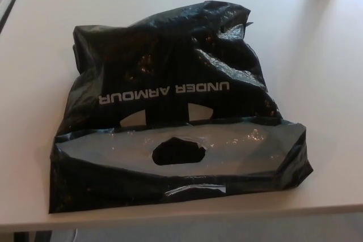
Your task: A plastic bag is kept infront of the robot in the middle of the desk and the robot uses both its hands to grab it from the top and lifts it up and then releases it.
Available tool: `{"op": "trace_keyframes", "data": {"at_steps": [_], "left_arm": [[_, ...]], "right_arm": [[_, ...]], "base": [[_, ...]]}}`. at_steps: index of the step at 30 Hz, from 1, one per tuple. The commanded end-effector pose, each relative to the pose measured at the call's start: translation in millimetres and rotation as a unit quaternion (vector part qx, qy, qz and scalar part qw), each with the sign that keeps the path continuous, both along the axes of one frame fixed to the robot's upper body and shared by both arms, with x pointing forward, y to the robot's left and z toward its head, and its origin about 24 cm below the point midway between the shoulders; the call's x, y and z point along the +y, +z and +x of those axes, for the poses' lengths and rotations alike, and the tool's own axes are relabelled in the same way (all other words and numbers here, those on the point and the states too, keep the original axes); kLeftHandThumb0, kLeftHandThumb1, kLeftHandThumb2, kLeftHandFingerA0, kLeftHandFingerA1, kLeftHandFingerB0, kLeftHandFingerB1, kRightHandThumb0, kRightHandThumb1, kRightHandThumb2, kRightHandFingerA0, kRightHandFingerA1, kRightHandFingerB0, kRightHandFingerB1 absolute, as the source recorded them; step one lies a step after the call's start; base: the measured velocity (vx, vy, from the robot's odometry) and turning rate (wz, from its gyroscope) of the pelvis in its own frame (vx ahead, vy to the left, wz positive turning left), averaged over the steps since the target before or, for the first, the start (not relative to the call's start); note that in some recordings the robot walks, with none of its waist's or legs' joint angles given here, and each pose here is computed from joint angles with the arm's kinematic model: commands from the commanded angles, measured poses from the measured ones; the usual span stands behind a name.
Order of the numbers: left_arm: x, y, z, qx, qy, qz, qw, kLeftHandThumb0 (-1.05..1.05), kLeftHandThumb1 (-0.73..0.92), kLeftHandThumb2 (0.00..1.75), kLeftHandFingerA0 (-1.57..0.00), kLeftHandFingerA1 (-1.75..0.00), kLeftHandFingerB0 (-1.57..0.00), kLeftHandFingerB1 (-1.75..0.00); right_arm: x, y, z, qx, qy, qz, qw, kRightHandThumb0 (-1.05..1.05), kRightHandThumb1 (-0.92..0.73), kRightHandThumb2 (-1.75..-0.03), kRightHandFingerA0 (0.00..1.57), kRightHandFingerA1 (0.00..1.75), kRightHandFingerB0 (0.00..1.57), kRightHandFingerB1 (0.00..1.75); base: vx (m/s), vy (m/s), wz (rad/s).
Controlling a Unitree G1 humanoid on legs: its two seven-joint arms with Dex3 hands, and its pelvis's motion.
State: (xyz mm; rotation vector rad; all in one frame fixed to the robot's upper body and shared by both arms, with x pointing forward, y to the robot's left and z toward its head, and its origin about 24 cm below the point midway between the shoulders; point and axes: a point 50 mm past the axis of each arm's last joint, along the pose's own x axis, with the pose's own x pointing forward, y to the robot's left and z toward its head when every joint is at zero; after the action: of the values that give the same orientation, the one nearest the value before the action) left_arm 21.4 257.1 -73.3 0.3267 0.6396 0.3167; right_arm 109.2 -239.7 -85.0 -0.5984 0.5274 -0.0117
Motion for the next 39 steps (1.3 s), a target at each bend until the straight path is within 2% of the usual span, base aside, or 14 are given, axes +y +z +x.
{"op": "trace_keyframes", "data": {"at_steps": [1, 10, 17, 20, 21, 22, 23, 26, 27, 28, 29, 31, 33, 39], "left_arm": [[0, 52, 5, -0.176, 0.002, 0.100, 0.979, -0.41, 0.26, 0.49, -0.90, -0.48, -0.29, -0.44], [-4, 60, 7, -0.253, -0.004, 0.156, 0.955, -0.43, 0.26, 0.50, -0.91, -0.48, -0.32, -0.45], [-11, 92, 11, -0.330, -0.085, 0.237, 0.910, -0.57, 0.32, 0.68, -0.64, -0.58, -0.19, -0.48], [-6, 97, 8, -0.326, -0.125, 0.256, 0.902, -0.52, 0.38, 0.52, -0.67, -0.46, -0.26, -0.41], [-5, 100, 7, -0.321, -0.134, 0.254, 0.902, -0.52, 0.38, 0.52, -0.67, -0.45, -0.28, -0.41], [-5, 102, 8, -0.320, -0.138, 0.256, 0.902, -0.53, 0.39, 0.52, -0.65, -0.46, -0.28, -0.41], [-2, 106, 12, -0.329, -0.144, 0.268, 0.894, -0.50, 0.39, 0.52, -0.63, -0.45, -0.28, -0.39], [3, 113, 20, -0.354, -0.156, 0.291, 0.875, -0.48, 0.38, 0.52, -0.61, -0.47, -0.26, -0.41], [4, 115, 24, -0.363, -0.157, 0.299, 0.868, -0.54, 0.34, 0.66, -0.59, -0.55, -0.25, -0.47], [5, 119, 29, -0.371, -0.162, 0.311, 0.860, -0.46, 0.39, 0.52, -0.61, -0.48, -0.27, -0.41], [6, 122, 32, -0.374, -0.163, 0.318, 0.856, -0.53, 0.35, 0.67, -0.55, -0.56, -0.24, -0.47], [8, 127, 37, -0.383, -0.157, 0.328, 0.850, -0.44, 0.40, 0.52, -0.54, -0.45, -0.25, -0.38], [12, 133, 44, -0.396, -0.146, 0.345, 0.838, -0.52, 0.35, 0.67, -0.49, -0.51, -0.19, -0.42], [17, 135, 51, -0.382, -0.133, 0.362, 0.840, -0.55, 0.35, 0.67, -0.42, -0.45, -0.15, -0.37]], "right_arm": [[3, 44, 7, -0.203, 0.010, -0.019, 0.979, -0.65, -0.57, -0.81, 0.43, 0.52, 0.11, 0.38], [3, 49, -5, -0.274, -0.021, -0.004, 0.962, -0.54, -0.53, -0.73, 0.26, 0.44, 0.08, 0.35], [1, 60, -12, -0.344, -0.012, -0.023, 0.939, -0.45, -0.51, -0.67, 0.23, 0.40, 0.12, 0.35], [-6, 59, -20, -0.332, 0.006, -0.082, 0.940, -0.52, -0.50, -0.70, 0.40, 0.47, 0.11, 0.37], [-7, 58, -23, -0.327, 0.006, -0.086, 0.941, -0.46, -0.56, -0.57, 0.82, 0.64, 0.14, 0.30], [-8, 58, -24, -0.326, 0.009, -0.089, 0.941, -0.46, -0.55, -0.56, 0.83, 0.57, 0.13, 0.30], [-8, 60, -22, -0.332, 0.016, -0.095, 0.938, -0.34, -0.36, -0.84, 0.56, 0.64, 0.02, 0.44], [-7, 65, -18, -0.346, 0.028, -0.103, 0.932, -0.35, -0.36, -0.83, 0.70, 0.72, 0.02, 0.43], [-7, 67, -15, -0.352, 0.032, -0.107, 0.929, -0.30, -0.40, -0.92, 0.79, 0.80, 0.00, 0.47], [-7, 70, -11, -0.366, 0.039, -0.115, 0.923, -0.31, -0.40, -0.92, 0.82, 1.03, 0.00, 0.46], [-6, 74, -8, -0.375, 0.045, -0.117, 0.919, -0.48, -0.54, -0.58, 0.52, 0.44, 0.12, 0.30], [-6, 80, -4, -0.386, 0.054, -0.111, 0.914, -0.54, -0.46, -0.68, 0.29, 0.42, 0.09, 0.35], [-6, 89, 4, -0.404, 0.054, -0.081, 0.910, -0.52, -0.47, -0.67, 0.21, 0.39, 0.09, 0.34], [-5, 99, 19, -0.423, 0.076, -0.081, 0.899, -0.55, -0.45, -0.69, 0.22, 0.41, 0.08, 0.33]], "base": [[0.00, 0.000, 0.00], [0.00, 0.000, 0.00], [0.00, 0.000, 0.00], [0.00, 0.000, 0.00], [0.00, 0.000, 0.00], [0.00, 0.000, 0.00], [0.00, 0.000, 0.00], [0.00, 0.000, 0.00], [0.00, 0.000, 0.00], [0.00, 0.000, 0.00], [0.00, 0.000, 0.00], [0.00, 0.000, 0.00], [0.00, 0.000, 0.00], [0.00, 0.000, 0.00]]}}
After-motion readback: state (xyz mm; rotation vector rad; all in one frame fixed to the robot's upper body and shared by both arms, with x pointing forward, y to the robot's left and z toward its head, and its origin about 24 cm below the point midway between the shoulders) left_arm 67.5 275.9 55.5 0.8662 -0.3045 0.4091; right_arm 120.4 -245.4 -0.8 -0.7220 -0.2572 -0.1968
